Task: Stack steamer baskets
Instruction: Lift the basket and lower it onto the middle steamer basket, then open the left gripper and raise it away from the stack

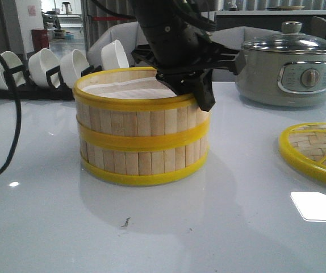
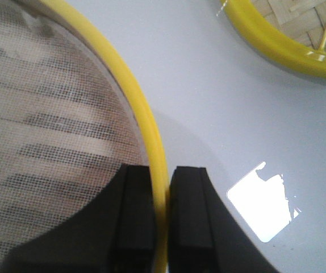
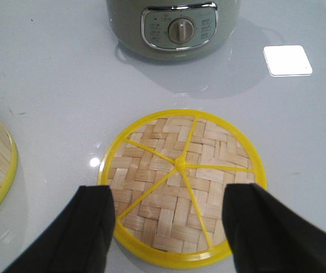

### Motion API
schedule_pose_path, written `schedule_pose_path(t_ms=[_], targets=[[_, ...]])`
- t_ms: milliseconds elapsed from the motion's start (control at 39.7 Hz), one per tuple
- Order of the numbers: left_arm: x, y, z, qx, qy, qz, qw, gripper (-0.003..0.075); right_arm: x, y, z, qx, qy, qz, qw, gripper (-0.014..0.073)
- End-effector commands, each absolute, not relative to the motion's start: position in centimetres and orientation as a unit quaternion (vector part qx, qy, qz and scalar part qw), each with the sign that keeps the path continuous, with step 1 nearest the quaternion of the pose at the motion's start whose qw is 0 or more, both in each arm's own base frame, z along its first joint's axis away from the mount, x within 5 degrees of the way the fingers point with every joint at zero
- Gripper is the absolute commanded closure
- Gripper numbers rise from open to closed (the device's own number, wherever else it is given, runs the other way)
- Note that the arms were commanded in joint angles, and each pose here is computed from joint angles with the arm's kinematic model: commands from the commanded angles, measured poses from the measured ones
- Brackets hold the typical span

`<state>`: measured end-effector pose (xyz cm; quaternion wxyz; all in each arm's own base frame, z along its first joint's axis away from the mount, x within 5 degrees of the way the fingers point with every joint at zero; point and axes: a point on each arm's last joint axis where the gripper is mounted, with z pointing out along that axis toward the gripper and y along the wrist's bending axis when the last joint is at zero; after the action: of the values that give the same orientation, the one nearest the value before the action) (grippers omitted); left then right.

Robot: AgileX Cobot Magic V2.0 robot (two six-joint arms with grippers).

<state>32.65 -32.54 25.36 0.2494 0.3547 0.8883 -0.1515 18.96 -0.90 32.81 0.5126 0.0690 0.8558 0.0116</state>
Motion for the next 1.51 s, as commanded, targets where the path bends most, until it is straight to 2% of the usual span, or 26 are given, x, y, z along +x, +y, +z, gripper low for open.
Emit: schedule_pose_path(t_ms=[0, 226, 302, 453, 579, 654, 730, 780, 856, 1006, 1183, 1334, 1485], targets=[[32.4, -32.6, 29.5, 0.349, 0.862, -0.179, 0.321, 0.0563, 19.2, -1.0, 34.8, 0.066, 0.825, 0.012, 0.562, 0.0076], [32.4, -32.6, 29.6, 0.353, 0.861, -0.173, 0.322, 0.0337, 19.2, -1.0, 34.8, 0.066, 0.824, 0.012, 0.562, 0.0076], [32.4, -32.5, 29.6, 0.353, 0.861, -0.173, 0.323, 0.0309, 19.2, -1.0, 34.8, 0.066, 0.824, 0.012, 0.562, 0.0076], [32.5, -32.5, 30.5, 0.353, 0.859, -0.175, 0.328, 0.0306, 19.2, -1.0, 34.8, 0.066, 0.824, 0.012, 0.562, 0.0076], [32.5, -32.5, 32.8, 0.353, 0.851, -0.181, 0.345, 0.0307, 19.2, -1.0, 34.8, 0.066, 0.825, 0.012, 0.562, 0.0076], [32.5, -32.4, 34.6, 0.351, 0.844, -0.187, 0.361, 0.0332, 19.2, -1.0, 34.8, 0.066, 0.825, 0.012, 0.562, 0.0076], [32.6, -32.0, 36.5, 0.346, 0.835, -0.193, 0.382, 0.0402, 19.2, -1.0, 34.8, 0.066, 0.825, 0.012, 0.561, 0.0076], [32.7, -31.6, 37.9, 0.340, 0.828, -0.196, 0.400, 0.0477, 19.2, -1.0, 34.8, 0.066, 0.825, 0.012, 0.561, 0.0076], [33.5, -30.0, 40.2, 0.324, 0.818, -0.193, 0.434, 0.0639, 19.2, -1.0, 34.7, 0.066, 0.826, 0.012, 0.560, 0.0076], [35.5, -24.9, 44.1, 0.268, 0.815, -0.183, 0.481, 0.0628, 19.2, -1.0, 34.7, 0.066, 0.826, 0.012, 0.559, 0.0076], [36.7, -16.5, 47.3, 0.188, 0.827, -0.149, 0.509, 0.0628, 19.2, -0.9, 34.7, 0.066, 0.826, 0.013, 0.559, 0.0076], [36.0, -9.6, 49.5, 0.123, 0.841, -0.110, 0.516, 0.0628, 19.2, -0.9, 34.7, 0.072, 0.826, 0.021, 0.559, 0.0076], [33.9, -4.9, 51.1, 0.070, 0.842, -0.096, 0.525, 0.0628, 19.2, -0.8, 34.7, 0.076, 0.826, 0.026, 0.558, 0.0076]])
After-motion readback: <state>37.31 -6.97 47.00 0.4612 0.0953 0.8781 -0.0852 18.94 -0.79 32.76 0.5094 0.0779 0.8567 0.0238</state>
